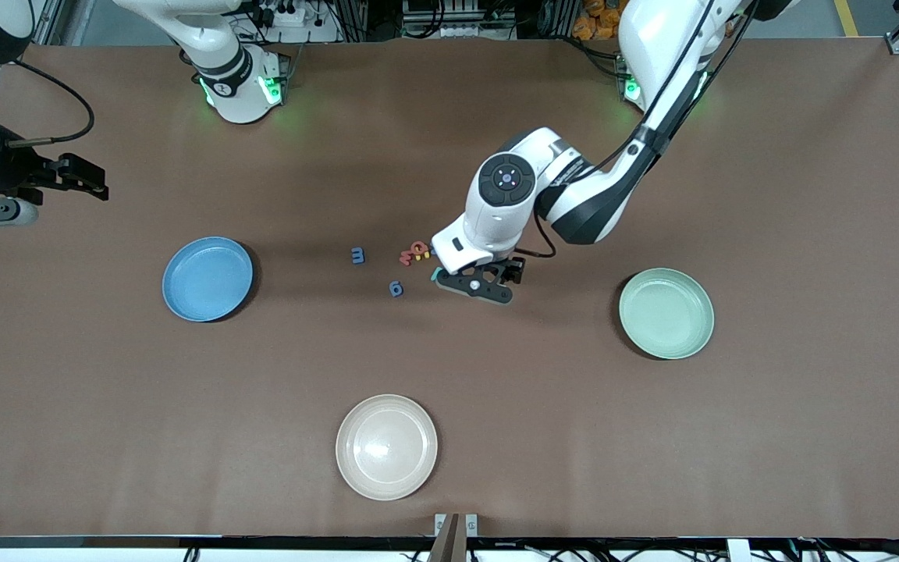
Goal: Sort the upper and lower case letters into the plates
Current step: 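Move the left gripper over the foam letter pile, then lower the left gripper and grasp the teal R letter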
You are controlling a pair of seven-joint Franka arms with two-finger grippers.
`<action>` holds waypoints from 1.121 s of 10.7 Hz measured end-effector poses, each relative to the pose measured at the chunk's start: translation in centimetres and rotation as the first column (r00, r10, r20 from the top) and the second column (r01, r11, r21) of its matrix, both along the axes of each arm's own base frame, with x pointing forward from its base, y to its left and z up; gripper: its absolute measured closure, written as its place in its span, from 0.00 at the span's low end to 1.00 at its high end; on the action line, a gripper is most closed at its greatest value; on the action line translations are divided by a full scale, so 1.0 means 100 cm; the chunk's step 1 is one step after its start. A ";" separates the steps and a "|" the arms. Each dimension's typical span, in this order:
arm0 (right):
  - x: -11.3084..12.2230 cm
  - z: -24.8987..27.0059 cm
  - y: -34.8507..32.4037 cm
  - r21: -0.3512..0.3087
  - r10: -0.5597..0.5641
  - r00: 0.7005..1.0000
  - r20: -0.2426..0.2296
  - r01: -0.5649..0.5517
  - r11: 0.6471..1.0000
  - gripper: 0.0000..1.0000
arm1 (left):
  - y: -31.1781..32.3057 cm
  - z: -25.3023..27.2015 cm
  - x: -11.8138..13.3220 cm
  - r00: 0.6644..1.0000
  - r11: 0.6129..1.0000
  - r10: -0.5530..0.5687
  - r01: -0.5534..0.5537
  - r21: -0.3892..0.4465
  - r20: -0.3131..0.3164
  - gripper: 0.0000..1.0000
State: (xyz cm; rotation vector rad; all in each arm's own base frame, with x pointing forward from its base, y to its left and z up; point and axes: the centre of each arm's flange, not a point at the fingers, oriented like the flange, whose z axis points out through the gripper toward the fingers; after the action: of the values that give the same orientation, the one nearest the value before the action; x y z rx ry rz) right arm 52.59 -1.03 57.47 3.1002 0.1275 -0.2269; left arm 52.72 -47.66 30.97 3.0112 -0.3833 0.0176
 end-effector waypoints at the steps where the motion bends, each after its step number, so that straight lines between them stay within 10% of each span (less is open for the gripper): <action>1: 0.000 0.000 0.000 0.000 0.001 1.000 0.000 -0.001 1.000 0.00 | -0.009 -0.014 -0.003 1.000 1.000 0.017 -0.017 -0.023 0.006 0.00; 12: -0.002 -0.002 0.001 0.000 0.002 1.000 -0.018 -0.002 1.000 0.00 | -0.066 -0.102 -0.049 0.997 0.999 -0.032 0.030 0.024 0.077 0.00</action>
State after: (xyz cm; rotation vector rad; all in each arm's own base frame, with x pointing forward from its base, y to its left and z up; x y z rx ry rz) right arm 52.39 -0.94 57.32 3.0987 0.1307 -0.2551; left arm 47.80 -54.26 20.80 3.0335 -0.4404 0.1282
